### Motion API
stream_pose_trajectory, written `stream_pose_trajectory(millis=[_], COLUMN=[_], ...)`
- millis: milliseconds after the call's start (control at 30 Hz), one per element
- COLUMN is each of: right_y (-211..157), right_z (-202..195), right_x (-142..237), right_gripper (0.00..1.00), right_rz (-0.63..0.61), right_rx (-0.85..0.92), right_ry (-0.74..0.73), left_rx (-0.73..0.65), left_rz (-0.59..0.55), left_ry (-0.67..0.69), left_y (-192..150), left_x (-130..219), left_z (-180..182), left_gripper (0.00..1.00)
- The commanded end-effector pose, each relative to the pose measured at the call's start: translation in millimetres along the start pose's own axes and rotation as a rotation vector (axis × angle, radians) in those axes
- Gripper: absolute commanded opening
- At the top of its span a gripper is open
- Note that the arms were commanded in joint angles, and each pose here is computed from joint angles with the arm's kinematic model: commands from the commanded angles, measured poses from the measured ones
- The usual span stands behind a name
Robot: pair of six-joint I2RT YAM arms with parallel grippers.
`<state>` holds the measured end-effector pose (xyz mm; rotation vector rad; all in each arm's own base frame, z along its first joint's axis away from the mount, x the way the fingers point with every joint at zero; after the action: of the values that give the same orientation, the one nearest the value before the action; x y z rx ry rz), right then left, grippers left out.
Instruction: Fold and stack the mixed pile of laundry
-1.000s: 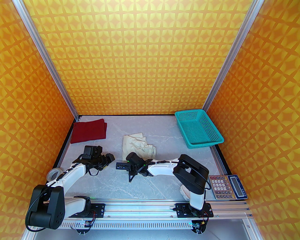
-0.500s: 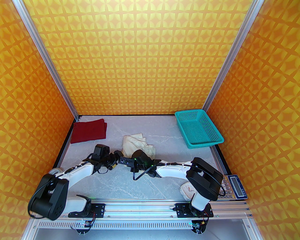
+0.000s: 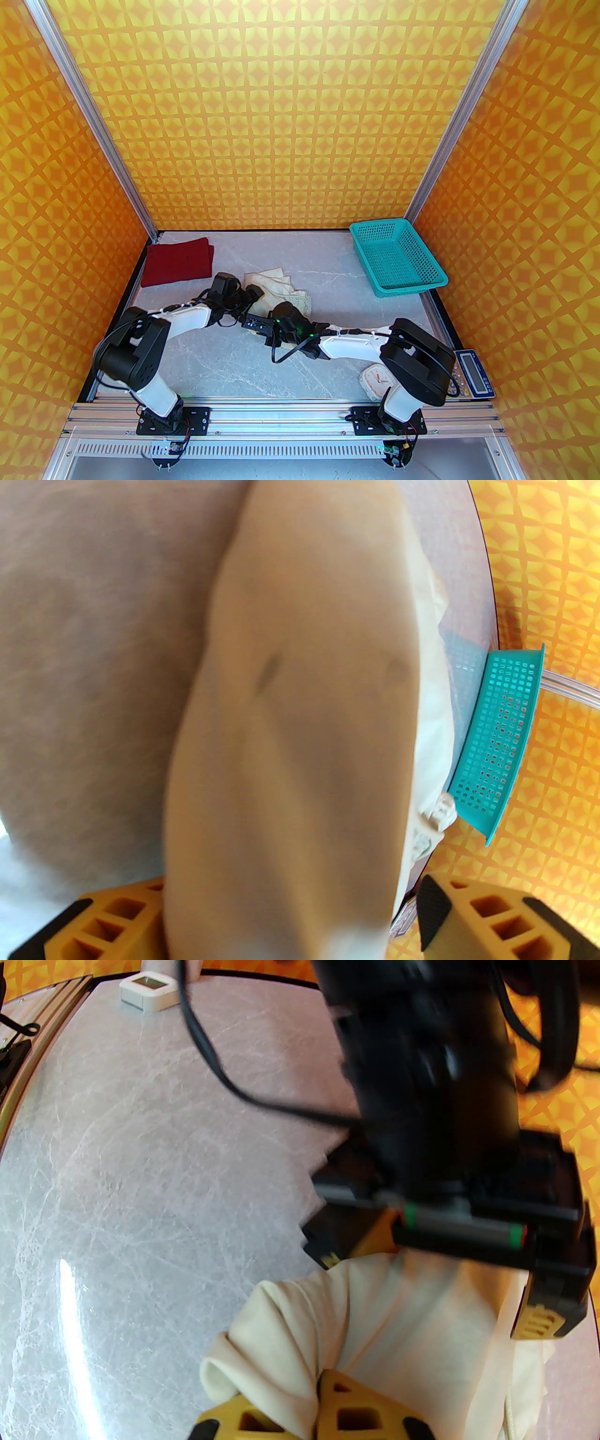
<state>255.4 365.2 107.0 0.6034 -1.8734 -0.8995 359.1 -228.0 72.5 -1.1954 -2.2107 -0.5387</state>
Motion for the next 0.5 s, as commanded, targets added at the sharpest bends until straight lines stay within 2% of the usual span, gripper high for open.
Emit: stream_pose_trajectory(millis=[0,100,200,233,267,300,333,367,400,467], right_y=[16.5,16.9,16.5,15.0,14.5,14.6,14.5,13.6,12.9,11.7], right_z=[-7.9,-8.5,-7.0,-7.1,-7.9,-9.6,-12.0,-13.3,-15.6,-20.2], right_x=[8.8,9.8,9.0,8.8,9.4,11.1,14.3,17.6,23.1,36.3], right_gripper=[0.00,0.00,0.00,0.04,0.12,0.24,0.37,0.45,0.52,0.59], right_rz=[-0.079,-0.094,-0.098,-0.093,-0.092,-0.092,-0.094,-0.094,-0.096,-0.108], right_rx=[-0.022,-0.035,-0.043,-0.049,-0.056,-0.069,-0.084,-0.105,-0.132,-0.194], right_ry=[-0.024,-0.024,-0.016,-0.018,-0.023,-0.035,-0.048,-0.056,-0.064,-0.084], left_rx=[-0.007,-0.009,-0.035,-0.051,-0.068,-0.099,-0.144,-0.189,-0.253,-0.374], left_rz=[-0.021,-0.033,-0.038,-0.042,-0.045,-0.060,-0.081,-0.102,-0.116,-0.128], left_ry=[-0.022,-0.012,-0.011,-0.010,-0.007,-0.012,-0.020,-0.012,0.011,0.037], left_y=[7.8,10.5,12.1,13.7,14.6,18.5,23.7,28.5,34.6,47.1], left_x=[-9.6,-13.9,-15.4,-14.7,-14.1,-12.2,-10.5,-8.9,-7.2,-4.7], left_z=[-13.2,-10.2,-10.9,-12.4,-13.5,-17.4,-22.9,-25.6,-28.7,-39.3], left_gripper=[0.69,0.52,0.22,0.12,0.04,0.00,0.00,0.00,0.00,0.00])
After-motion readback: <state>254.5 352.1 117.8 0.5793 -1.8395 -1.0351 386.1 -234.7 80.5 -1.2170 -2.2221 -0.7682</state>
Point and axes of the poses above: each hand's point on the last joint's axis, 136 mm out from that joint toward the fingers, its own x axis back along the fingers, its own z axis along the line the jaws close on, y = z × x, the point moved 1 cm from there along x, back along the fingers, and after that the axes turned 6 degrees about -x, right-handed, at the moved point
